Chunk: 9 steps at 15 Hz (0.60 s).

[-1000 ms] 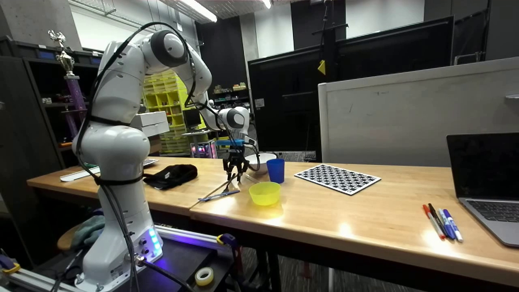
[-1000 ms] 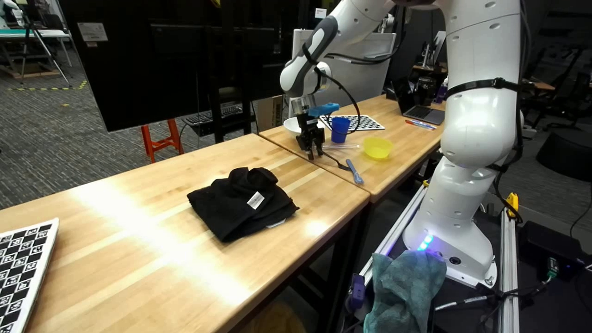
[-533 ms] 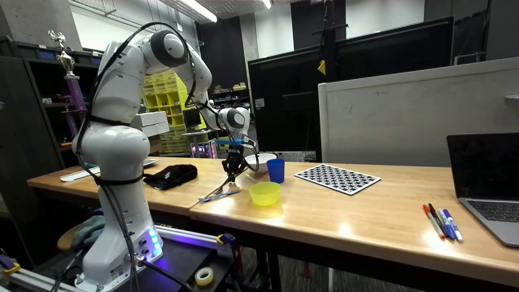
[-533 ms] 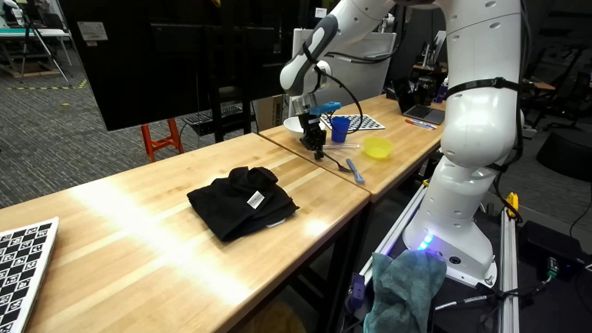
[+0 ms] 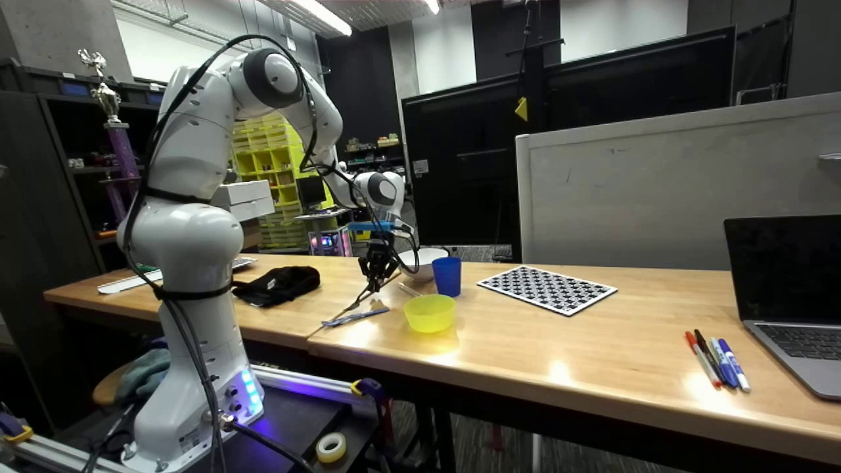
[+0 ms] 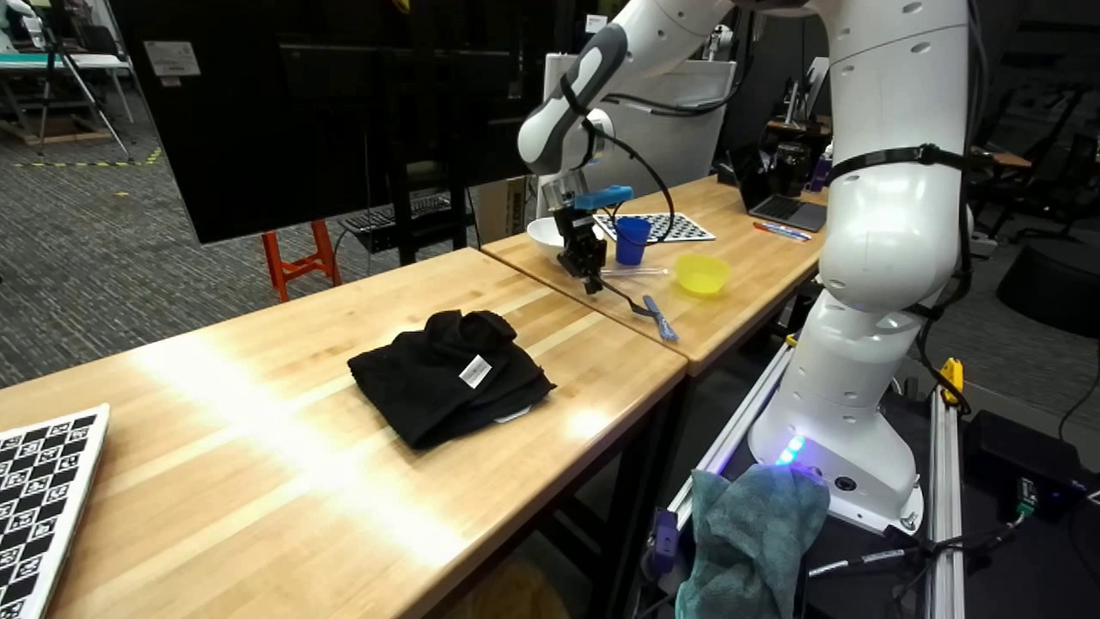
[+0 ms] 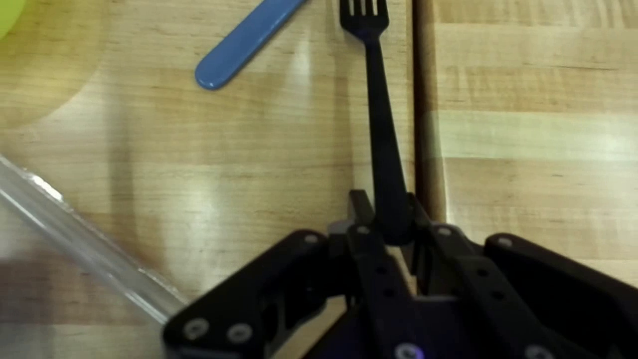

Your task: Put the black fork in the blue cup

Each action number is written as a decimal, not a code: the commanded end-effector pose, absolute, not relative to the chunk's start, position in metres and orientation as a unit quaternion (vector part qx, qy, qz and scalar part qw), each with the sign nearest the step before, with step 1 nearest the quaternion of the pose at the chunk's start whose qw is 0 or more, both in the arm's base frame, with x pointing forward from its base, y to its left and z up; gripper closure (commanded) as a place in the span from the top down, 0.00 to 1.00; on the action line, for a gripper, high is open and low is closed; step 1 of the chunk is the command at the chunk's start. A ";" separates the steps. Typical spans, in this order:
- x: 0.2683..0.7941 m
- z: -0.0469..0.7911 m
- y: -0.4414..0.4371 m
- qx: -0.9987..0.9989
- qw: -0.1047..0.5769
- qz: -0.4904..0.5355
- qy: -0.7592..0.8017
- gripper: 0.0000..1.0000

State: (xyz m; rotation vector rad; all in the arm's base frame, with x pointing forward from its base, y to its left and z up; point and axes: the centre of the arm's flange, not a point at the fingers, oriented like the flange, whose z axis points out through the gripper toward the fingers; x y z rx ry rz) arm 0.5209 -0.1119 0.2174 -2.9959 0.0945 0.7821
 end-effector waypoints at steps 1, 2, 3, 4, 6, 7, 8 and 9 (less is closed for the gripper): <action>0.518 0.253 -0.110 -0.970 0.001 0.241 0.038 0.04; 0.518 0.263 -0.112 -0.971 -0.006 0.236 0.041 0.04; 0.517 0.274 -0.114 -0.972 -0.014 0.231 0.044 0.04; 0.517 0.285 -0.116 -0.973 -0.023 0.226 0.049 0.04; 0.514 0.310 -0.124 -0.974 -0.040 0.216 0.059 0.04; 0.510 0.325 -0.129 -0.974 -0.051 0.209 0.068 0.04; 0.508 0.338 -0.134 -0.975 -0.062 0.201 0.076 0.04; 0.504 0.353 -0.139 -0.975 -0.075 0.190 0.085 0.04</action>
